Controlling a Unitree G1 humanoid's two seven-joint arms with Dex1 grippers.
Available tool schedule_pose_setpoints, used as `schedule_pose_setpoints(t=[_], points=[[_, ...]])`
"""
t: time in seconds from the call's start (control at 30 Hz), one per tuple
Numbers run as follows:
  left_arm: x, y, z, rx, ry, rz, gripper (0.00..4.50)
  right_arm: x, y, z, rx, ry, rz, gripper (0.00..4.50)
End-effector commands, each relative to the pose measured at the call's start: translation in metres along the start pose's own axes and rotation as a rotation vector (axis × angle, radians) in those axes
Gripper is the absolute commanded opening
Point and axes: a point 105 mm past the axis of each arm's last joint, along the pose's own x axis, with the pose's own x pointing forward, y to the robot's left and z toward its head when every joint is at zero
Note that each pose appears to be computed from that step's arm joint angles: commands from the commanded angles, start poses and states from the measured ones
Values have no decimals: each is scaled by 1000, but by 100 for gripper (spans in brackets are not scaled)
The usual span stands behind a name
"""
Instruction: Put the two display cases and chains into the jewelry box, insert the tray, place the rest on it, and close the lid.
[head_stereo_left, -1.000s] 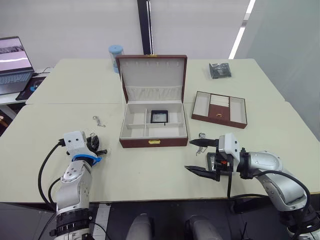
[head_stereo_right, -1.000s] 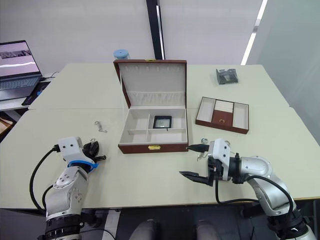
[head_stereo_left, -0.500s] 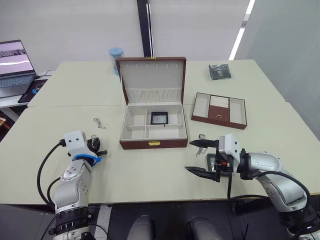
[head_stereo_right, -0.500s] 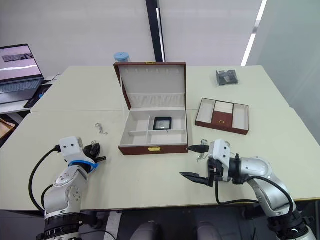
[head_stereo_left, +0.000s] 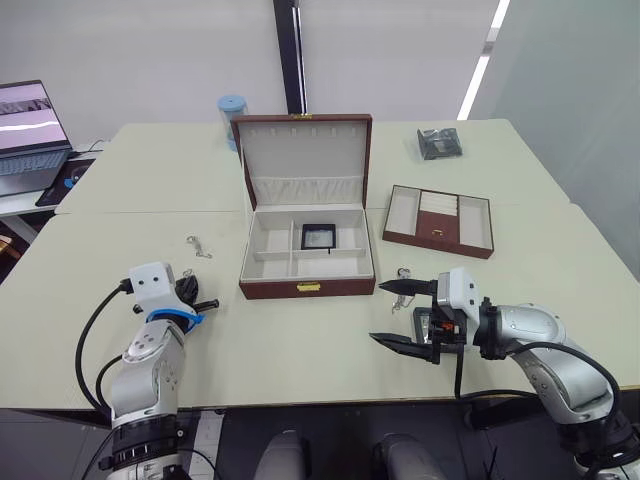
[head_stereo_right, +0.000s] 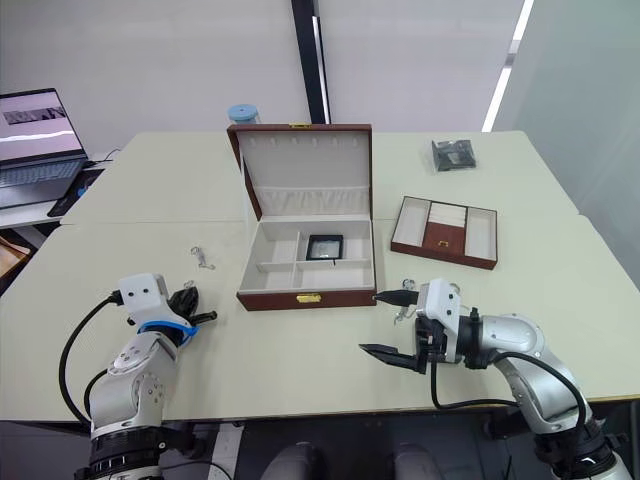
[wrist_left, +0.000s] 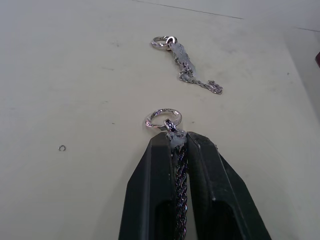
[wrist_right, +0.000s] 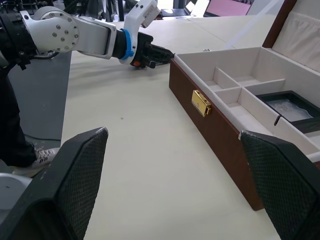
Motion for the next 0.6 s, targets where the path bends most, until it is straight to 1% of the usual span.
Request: schedule_pose_setpoints(t=[0.03, 0.13, 0.2, 0.4, 0.6], points=[[-6, 4, -3, -44, -4, -3, 9, -1, -1, 12, -24, -41, -1, 450], [-11, -2, 24, -53, -100, -41, 9, -1, -3, 20, -21, -71, -13, 450], [-15, -9, 37, -57, -143, -72, 9, -1, -6, 24, -24, -81, -19, 450], [-26, -52, 73, -110, -249, -241, 9, -2, -11, 29, -36, -88, -35, 450], [-34, -72, 90, -153, -306, -346, 9, -2, -13, 28, -38, -83, -44, 450]])
